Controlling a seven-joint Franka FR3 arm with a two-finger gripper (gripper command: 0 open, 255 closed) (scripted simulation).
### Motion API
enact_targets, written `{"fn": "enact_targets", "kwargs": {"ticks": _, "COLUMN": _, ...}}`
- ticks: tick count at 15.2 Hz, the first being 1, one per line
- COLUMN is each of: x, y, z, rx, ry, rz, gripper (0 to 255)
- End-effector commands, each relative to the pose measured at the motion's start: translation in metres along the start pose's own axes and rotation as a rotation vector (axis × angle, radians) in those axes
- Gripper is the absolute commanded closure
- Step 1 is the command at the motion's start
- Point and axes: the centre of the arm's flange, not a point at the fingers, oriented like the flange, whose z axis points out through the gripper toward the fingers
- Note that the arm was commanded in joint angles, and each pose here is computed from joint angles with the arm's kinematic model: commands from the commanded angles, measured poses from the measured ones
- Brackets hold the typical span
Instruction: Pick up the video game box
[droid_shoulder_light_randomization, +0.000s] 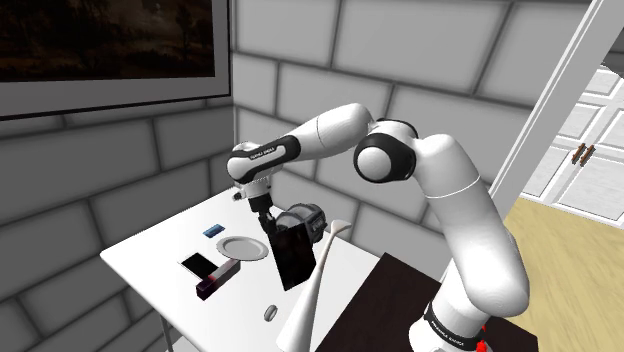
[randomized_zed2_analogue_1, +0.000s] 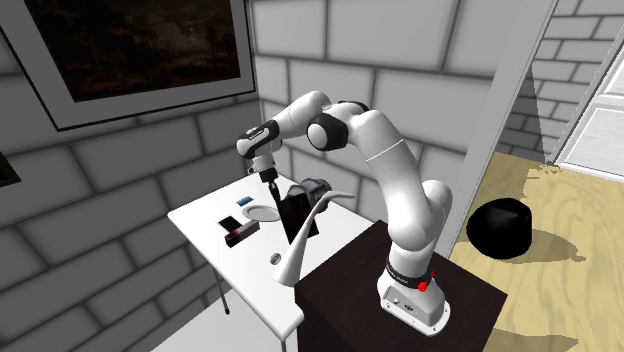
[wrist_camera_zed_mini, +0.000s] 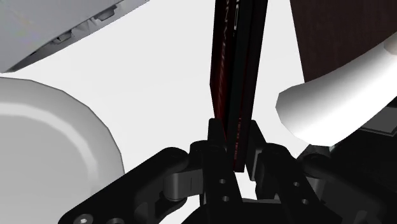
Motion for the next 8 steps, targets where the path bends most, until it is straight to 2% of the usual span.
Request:
{"fn": "enact_targets", "kwargs": {"ticks": 1, "x": -0.002, "y": -0.005, "z": -0.009, "rx": 0.0, "ry": 0.0, "rz": 0.0, "gripper": 255}}
{"fn": "enact_targets", "kwargs": {"ticks": 8, "x": -0.008, "y": -0.025, "z": -0.04, "rx": 0.0, "ry": 0.0, "rz": 0.0, "gripper": 255}}
